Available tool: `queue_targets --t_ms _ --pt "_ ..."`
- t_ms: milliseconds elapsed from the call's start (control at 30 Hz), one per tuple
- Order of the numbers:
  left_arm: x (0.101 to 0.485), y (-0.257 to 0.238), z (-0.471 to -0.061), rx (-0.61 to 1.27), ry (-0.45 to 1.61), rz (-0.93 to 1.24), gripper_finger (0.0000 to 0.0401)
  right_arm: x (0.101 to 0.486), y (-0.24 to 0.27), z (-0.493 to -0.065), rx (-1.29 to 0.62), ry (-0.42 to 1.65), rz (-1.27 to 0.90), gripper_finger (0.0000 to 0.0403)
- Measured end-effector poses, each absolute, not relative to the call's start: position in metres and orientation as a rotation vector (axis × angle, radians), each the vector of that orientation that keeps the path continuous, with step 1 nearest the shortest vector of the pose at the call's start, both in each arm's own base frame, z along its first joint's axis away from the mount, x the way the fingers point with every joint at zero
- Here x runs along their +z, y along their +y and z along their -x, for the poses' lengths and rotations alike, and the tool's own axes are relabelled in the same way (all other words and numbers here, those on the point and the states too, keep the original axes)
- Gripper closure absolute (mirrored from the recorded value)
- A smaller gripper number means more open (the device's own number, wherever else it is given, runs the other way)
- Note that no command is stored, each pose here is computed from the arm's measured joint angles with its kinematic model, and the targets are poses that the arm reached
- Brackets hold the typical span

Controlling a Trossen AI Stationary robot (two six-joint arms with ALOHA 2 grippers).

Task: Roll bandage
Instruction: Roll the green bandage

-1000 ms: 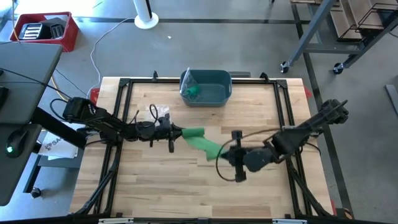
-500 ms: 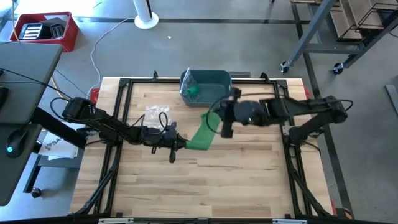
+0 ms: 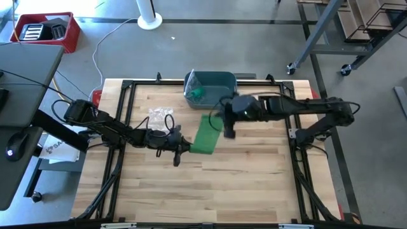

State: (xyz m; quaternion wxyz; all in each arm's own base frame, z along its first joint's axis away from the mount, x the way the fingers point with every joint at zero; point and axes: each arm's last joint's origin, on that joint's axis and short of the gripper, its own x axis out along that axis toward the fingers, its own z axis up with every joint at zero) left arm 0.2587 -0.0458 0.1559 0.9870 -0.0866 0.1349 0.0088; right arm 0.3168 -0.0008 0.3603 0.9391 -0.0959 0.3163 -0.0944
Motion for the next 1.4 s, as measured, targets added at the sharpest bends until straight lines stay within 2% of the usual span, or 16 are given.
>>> queue_targets --t_ms 300,400,500,600,767,900,1133,1233,1400 --pt "0.155 -0.02 -0.261 0.251 0.249 0.205 0.0386 0.36 0.096 -0.302 0.448 0.608 0.174 0.0403" --pt "0.155 -0.009 -0.262 0.286 0.242 0.229 0.0386 0.361 0.131 -0.29 0.607 0.601 0.144 0.0403" --pt "0.158 -0.004 -0.262 0.281 0.22 0.218 0.0386 0.367 0.156 -0.281 0.685 0.528 0.16 0.0403" --pt "0.161 -0.003 -0.263 0.263 0.19 0.225 0.0386 0.375 0.169 -0.279 0.639 0.409 0.24 0.0403" --pt "0.161 -0.01 -0.264 0.157 0.205 0.252 0.0386 0.384 0.158 -0.285 0.338 0.325 0.359 0.0403" --pt "0.158 -0.024 -0.263 0.073 0.228 0.25 0.0386 0.405 0.138 -0.29 0.141 0.272 0.389 0.0403" --pt "0.151 -0.045 -0.262 -0.011 0.267 0.224 0.0386 0.418 0.098 -0.3 -0.068 0.311 0.366 0.0403" --pt "0.15 -0.048 -0.262 0.019 0.265 0.221 0.0386 0.416 0.087 -0.302 -0.034 0.351 0.331 0.0403" --pt "0.151 -0.04 -0.262 0.1 0.245 0.219 0.0386 0.405 0.1 -0.297 0.346 0.435 0.249 0.0403"
